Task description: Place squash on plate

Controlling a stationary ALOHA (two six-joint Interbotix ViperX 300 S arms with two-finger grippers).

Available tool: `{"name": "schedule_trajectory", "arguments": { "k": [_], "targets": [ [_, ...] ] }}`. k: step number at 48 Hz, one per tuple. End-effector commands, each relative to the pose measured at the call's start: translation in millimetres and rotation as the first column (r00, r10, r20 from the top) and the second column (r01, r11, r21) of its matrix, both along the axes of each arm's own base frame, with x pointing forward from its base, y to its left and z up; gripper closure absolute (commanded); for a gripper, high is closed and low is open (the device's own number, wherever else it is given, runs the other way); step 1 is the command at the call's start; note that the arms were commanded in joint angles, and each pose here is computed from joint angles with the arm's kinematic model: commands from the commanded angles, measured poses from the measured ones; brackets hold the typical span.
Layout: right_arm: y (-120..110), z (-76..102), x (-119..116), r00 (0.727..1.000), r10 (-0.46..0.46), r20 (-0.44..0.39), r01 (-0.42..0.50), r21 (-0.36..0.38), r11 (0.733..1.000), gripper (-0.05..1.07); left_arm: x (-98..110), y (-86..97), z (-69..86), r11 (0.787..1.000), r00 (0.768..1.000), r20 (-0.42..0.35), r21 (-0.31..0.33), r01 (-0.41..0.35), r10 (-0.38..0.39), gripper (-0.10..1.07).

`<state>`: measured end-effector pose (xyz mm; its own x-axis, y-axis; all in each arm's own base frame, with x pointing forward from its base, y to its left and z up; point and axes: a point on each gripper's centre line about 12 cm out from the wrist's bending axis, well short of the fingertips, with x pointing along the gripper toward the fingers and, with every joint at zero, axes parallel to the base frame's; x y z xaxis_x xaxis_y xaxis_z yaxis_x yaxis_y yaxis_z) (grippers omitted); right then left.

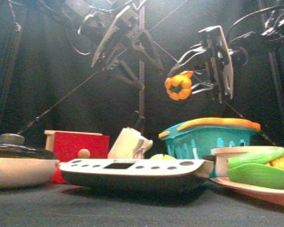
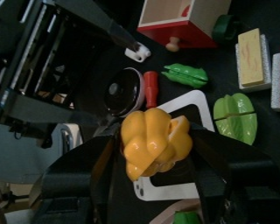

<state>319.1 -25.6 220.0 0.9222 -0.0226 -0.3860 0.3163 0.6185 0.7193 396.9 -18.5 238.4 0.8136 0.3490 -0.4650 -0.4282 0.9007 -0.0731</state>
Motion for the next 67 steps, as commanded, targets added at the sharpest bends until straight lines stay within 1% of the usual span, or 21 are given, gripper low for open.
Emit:
{"name": "schedule_trajectory", "arguments": {
  "k": [1, 3, 10, 14, 16, 19, 21, 25, 32, 36, 39, 45, 50, 52, 55, 62, 67],
  "targets": [
    [1.9, 9.9, -4.2, 1.000, -0.003, 0.020, 0.003, 0.002, 1.000, 0.34, -13.0, 2.4, 13.7, 1.000, 0.999, 0.033, -0.011, -0.006, 0.006, -0.06],
    [7.4, 8.5, -6.7, 1.000, 0.007, 0.005, -0.007, 0.005, 1.000, 0.34, -17.7, 3.5, 13.9, 1.000, 0.999, 0.033, -0.016, -0.010, 0.010, -0.06],
    [50.2, 6.9, -22.8, 0.993, 0.097, -0.071, -0.094, 0.044, 0.995, 0.34, -34.7, 7.2, 12.6, 1.000, 0.999, 0.030, -0.017, -0.015, 0.015, -0.06],
    [68.1, 6.7, -30.9, 0.984, 0.135, -0.115, -0.128, 0.064, 0.990, 0.34, -45.1, 9.8, 12.9, 1.000, 0.999, 0.032, -0.020, -0.017, 0.018, -0.06],
    [78.7, 5.2, -36.5, 0.976, 0.155, -0.153, -0.144, 0.080, 0.986, 0.34, -50.7, 11.4, 12.4, 0.999, 0.999, 0.032, -0.027, -0.022, 0.023, -0.06],
    [91.7, 2.0, -43.3, 0.962, 0.183, -0.201, -0.165, 0.102, 0.981, 0.34, -60.9, 14.3, 11.4, 0.998, 0.998, 0.037, -0.056, -0.040, 0.042, -0.06],
    [100.5, -2.2, -48.7, 0.949, 0.199, -0.243, -0.174, 0.123, 0.977, 0.34, -69.1, 15.7, 9.8, 0.995, 0.998, 0.040, -0.084, -0.055, 0.058, -0.06],
    [111.5, -12.4, -58.3, 0.920, 0.215, -0.327, -0.170, 0.159, 0.972, 0.34, -82.9, 21.7, 6.2, 0.989, 0.995, 0.043, -0.120, -0.086, 0.092, -0.06],
    [119.7, -27.0, -66.8, 0.875, 0.214, -0.434, -0.134, 0.207, 0.969, 0.34, -105.0, 31.5, -4.7, 0.971, 0.987, 0.037, -0.190, -0.146, 0.156, -0.06],
    [125.5, -34.7, -68.4, 0.853, 0.221, -0.473, -0.125, 0.226, 0.966, 0.34, -116.0, 36.1, -10.2, 0.963, 0.983, 0.031, -0.211, -0.170, 0.180, -0.06],
    [128.4, -39.4, -68.4, 0.841, 0.222, -0.493, -0.113, 0.241, 0.964, 0.33, -122.5, 40.8, -12.3, 0.955, 0.979, 0.029, -0.225, -0.192, 0.204, -0.06],
    [132.8, -52.3, -70.0, 0.810, 0.219, -0.544, -0.086, 0.259, 0.962, 0.33, -132.7, 51.4, -16.2, 0.926, 0.962, 0.018, -0.278, -0.255, 0.271, -0.06],
    [136.2, -57.0, -68.7, 0.799, 0.218, -0.561, -0.071, 0.271, 0.960, 0.30, -137.3, 60.2, -18.4, 0.897, 0.946, 0.005, -0.318, -0.307, 0.325, -0.06],
    [137.5, -58.2, -68.6, 0.795, 0.219, -0.565, -0.068, 0.276, 0.959, 0.27, -138.1, 61.8, -20.4, 0.890, 0.943, -0.003, -0.328, -0.316, 0.334, -0.06],
    [137.3, -60.8, -67.8, 0.790, 0.214, -0.575, -0.058, 0.278, 0.959, 0.22, -139.6, 63.7, -24.8, 0.884, 0.940, -0.017, -0.332, -0.328, 0.342, -0.06],
    [135.1, -62.6, -68.0, 0.780, 0.205, -0.591, -0.047, 0.272, 0.961, 0.08, -143.0, 69.8, -28.7, 0.874, 0.930, -0.029, -0.334, -0.354, 0.366, -0.06],
    [131.7, -63.4, -68.2, 0.772, 0.193, -0.606, -0.031, 0.268, 0.963, 0.03, -146.4, 76.0, -32.0, 0.863, 0.920, -0.037, -0.333, -0.380, 0.390, -0.06]
  ]
}}
